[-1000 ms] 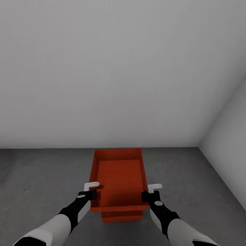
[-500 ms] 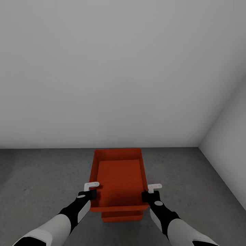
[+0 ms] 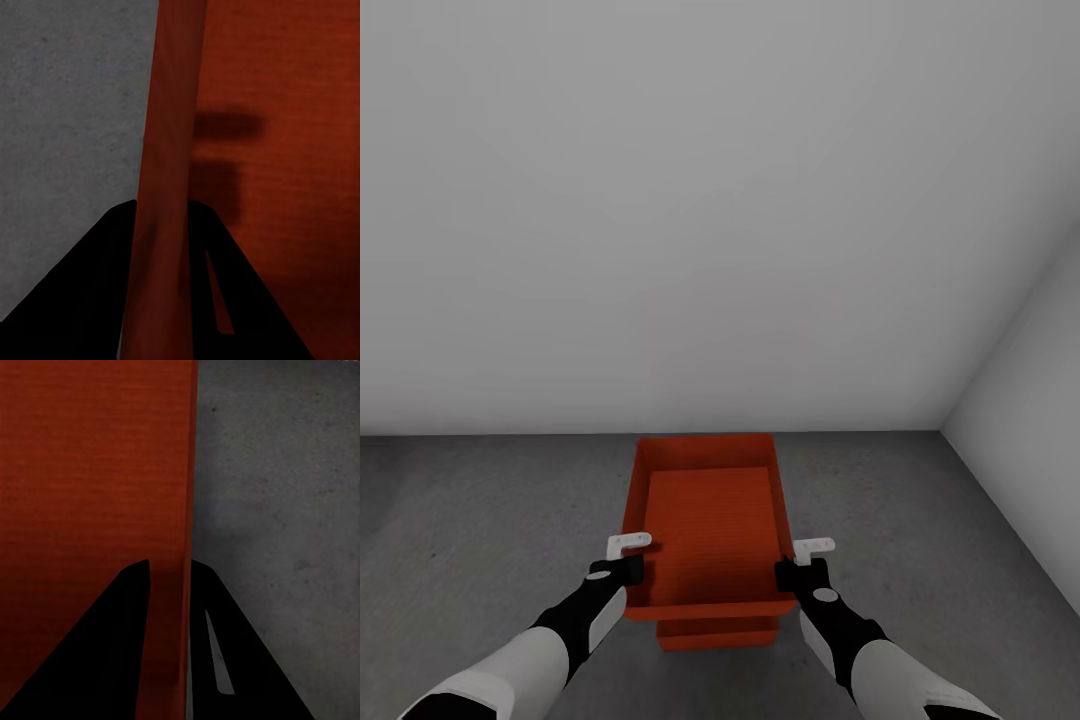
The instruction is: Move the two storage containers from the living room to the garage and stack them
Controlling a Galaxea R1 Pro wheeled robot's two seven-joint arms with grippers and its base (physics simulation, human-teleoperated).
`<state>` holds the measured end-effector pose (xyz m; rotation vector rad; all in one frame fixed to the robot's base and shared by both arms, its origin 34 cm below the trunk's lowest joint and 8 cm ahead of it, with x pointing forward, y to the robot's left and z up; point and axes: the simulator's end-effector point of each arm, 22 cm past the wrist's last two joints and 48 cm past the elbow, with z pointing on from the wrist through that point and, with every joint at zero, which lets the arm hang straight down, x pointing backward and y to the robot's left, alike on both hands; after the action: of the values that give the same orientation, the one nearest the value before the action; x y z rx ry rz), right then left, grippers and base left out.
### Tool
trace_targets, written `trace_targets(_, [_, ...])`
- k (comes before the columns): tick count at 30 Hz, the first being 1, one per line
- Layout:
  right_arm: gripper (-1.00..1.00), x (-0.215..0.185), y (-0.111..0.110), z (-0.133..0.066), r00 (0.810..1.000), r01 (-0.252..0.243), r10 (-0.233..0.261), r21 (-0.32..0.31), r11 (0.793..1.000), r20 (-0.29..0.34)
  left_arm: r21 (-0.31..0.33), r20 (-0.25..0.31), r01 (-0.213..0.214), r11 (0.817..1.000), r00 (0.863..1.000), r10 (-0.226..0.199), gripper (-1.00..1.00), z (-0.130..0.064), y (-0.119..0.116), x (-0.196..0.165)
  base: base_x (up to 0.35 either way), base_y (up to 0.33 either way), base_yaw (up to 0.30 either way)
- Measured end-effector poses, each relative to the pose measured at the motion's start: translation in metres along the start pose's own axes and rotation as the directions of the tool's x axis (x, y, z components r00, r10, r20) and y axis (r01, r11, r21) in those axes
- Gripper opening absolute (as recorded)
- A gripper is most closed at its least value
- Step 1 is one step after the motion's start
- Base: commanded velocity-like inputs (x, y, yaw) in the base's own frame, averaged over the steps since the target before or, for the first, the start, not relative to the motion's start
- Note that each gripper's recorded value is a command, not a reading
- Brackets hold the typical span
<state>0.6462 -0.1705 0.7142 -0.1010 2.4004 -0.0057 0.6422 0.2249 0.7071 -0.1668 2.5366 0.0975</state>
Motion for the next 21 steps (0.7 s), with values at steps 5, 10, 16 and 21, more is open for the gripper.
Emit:
trace_targets(5, [-1.00, -0.0001, -0.0006, 0.0001, 1.000, 0.004, -0.004, 0.000, 1.000, 0.001, 0.001, 0.000, 0.005, 1.000, 1.000, -0.005, -1.00, 0.0001, -0.0005, 0.0017, 0.000, 0.000, 0.000])
trace_targets(10, [-1.00, -0.0003, -0.0010, 0.0001, 1.000, 0.009, -0.009, 0.000, 1.000, 0.002, 0.002, 0.001, 0.012, 1.000, 1.000, -0.012, -1.00, 0.0002, -0.0009, 0.0036, 0.000, 0.000, 0.000])
trace_targets(16, [-1.00, -0.0002, -0.0018, 0.0002, 1.000, 0.012, -0.012, 0.001, 1.000, 0.002, 0.001, 0.001, 0.015, 1.000, 1.000, -0.015, -1.00, 0.0000, -0.0016, 0.0046, 0.000, 0.000, 0.000])
trace_targets(21, [-1.00, -0.0003, -0.0019, 0.0002, 1.000, 0.014, -0.014, 0.001, 1.000, 0.003, 0.000, 0.001, 0.016, 1.000, 1.000, -0.016, -1.00, 0.0001, -0.0016, 0.0051, 0.000, 0.000, 0.000])
